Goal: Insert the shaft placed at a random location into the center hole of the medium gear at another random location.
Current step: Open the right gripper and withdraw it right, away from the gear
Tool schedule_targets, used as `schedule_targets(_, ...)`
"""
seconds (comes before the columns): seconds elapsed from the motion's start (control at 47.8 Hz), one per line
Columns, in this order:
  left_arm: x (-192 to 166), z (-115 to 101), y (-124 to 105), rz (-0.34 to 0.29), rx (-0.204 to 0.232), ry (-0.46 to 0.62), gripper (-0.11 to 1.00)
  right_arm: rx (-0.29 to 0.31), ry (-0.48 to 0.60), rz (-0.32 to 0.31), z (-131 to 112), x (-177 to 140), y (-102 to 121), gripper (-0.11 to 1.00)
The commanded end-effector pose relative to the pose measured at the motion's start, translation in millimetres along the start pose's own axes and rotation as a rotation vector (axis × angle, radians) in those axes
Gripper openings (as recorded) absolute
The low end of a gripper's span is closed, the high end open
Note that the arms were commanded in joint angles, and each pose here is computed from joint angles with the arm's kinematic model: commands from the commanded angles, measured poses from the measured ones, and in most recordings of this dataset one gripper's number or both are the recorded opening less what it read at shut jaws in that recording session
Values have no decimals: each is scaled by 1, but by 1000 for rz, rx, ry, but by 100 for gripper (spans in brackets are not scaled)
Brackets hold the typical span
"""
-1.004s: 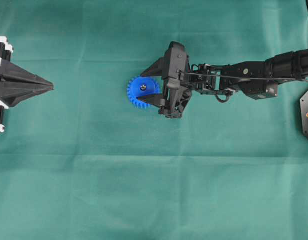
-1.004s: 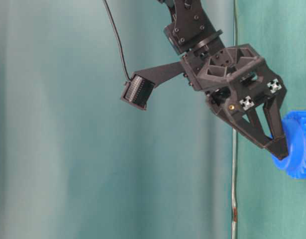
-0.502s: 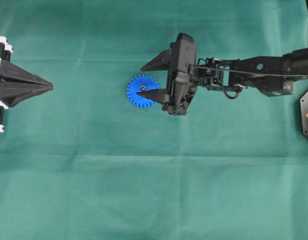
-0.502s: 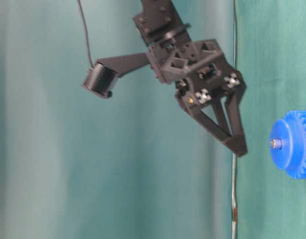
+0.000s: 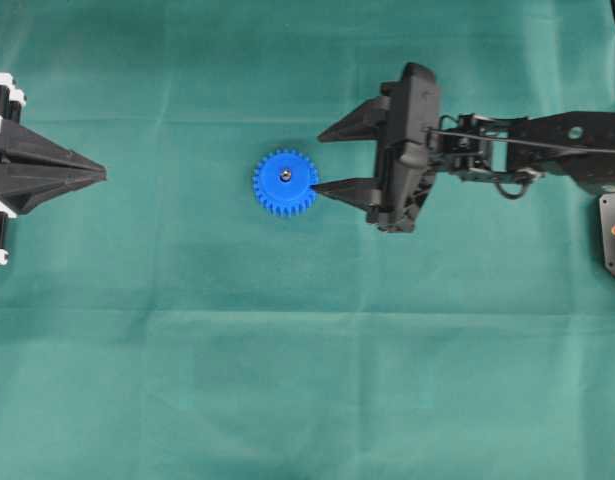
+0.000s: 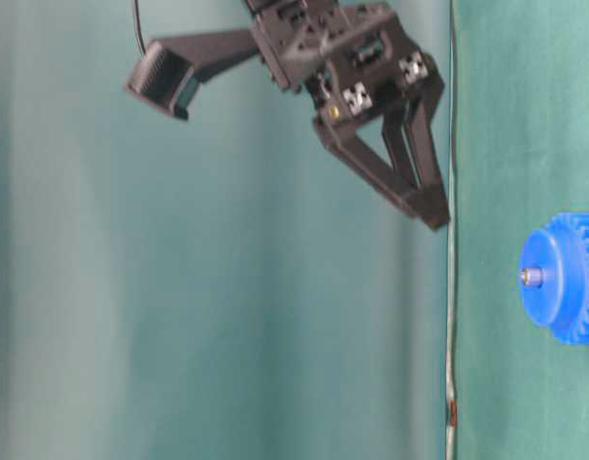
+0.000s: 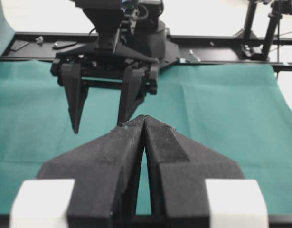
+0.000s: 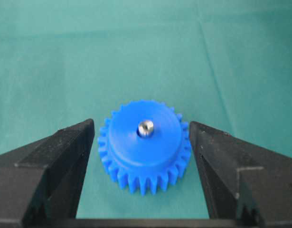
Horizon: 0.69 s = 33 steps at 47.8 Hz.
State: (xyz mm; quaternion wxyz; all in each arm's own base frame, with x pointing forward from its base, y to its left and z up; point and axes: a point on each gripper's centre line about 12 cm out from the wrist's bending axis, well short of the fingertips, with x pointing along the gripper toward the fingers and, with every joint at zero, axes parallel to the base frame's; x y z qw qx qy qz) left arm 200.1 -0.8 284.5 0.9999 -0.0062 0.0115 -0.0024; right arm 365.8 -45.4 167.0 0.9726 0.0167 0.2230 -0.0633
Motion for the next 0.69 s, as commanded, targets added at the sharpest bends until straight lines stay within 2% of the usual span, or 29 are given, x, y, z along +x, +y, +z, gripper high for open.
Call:
schedule_targets(0.0, 2, 6, 0, 1, 0, -17, 0, 23, -37, 2, 11, -10, 1, 80)
schedule_targets(0.669, 2, 6, 0, -1, 0, -15, 0, 23, -17, 2, 4, -17, 1, 80)
